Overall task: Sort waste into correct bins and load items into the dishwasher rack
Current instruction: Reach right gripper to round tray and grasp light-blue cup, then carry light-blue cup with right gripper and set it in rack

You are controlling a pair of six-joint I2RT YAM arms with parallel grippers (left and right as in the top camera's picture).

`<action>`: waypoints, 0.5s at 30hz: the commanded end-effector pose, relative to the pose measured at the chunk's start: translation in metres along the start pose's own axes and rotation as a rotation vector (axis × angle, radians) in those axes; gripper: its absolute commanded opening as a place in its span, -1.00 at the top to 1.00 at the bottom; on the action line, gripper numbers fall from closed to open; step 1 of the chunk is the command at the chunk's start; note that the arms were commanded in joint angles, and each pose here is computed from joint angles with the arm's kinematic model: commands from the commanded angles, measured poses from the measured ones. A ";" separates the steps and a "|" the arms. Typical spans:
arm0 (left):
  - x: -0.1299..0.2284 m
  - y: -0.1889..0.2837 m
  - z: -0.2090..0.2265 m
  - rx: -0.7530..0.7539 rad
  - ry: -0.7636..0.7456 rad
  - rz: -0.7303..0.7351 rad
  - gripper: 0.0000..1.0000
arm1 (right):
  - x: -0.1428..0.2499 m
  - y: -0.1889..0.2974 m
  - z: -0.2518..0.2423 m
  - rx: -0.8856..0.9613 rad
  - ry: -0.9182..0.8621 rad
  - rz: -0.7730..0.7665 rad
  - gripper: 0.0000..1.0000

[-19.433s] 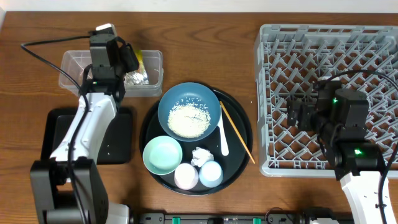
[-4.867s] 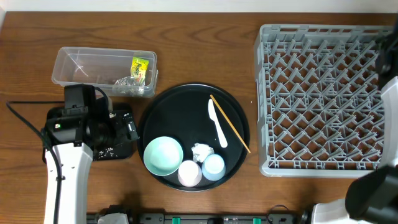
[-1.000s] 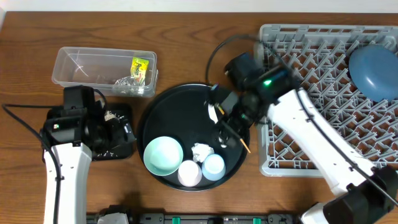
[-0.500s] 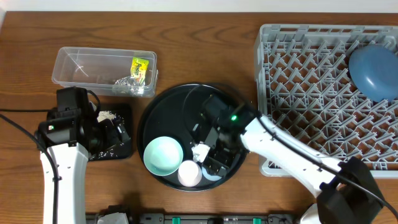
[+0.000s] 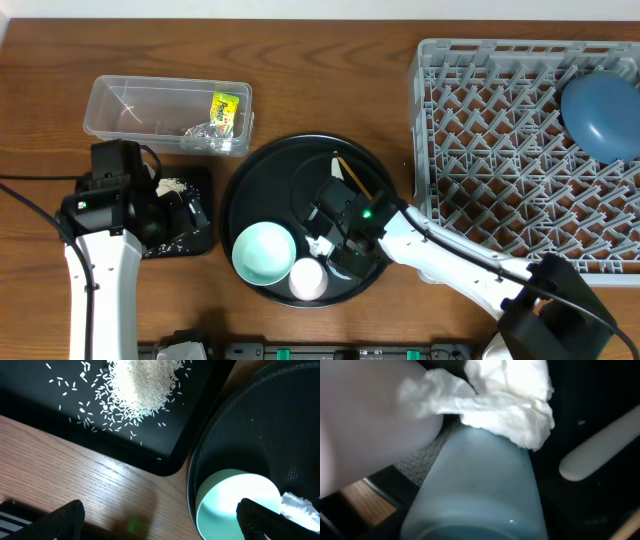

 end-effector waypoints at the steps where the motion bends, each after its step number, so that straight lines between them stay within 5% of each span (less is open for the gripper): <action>1: -0.002 0.003 0.001 -0.012 0.018 -0.020 -0.96 | -0.006 0.007 -0.004 0.039 -0.037 -0.014 -0.04; 10: -0.002 0.003 0.001 -0.011 0.018 -0.020 -0.96 | -0.018 0.084 -0.038 0.189 -0.166 -0.163 -0.08; 15: -0.002 0.003 0.001 -0.011 0.018 -0.021 -0.96 | 0.010 0.137 -0.078 0.273 -0.385 -0.265 -0.08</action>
Point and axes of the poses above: each gripper's point midway between its finger pads, its own y axis back along the fingers, its own z axis along the line the jaws close on, x = y × z, the point moved 10 cm from there along y, back along the fingers, and after that the axes turned 15 degrees about y, right-handed, at the moved point
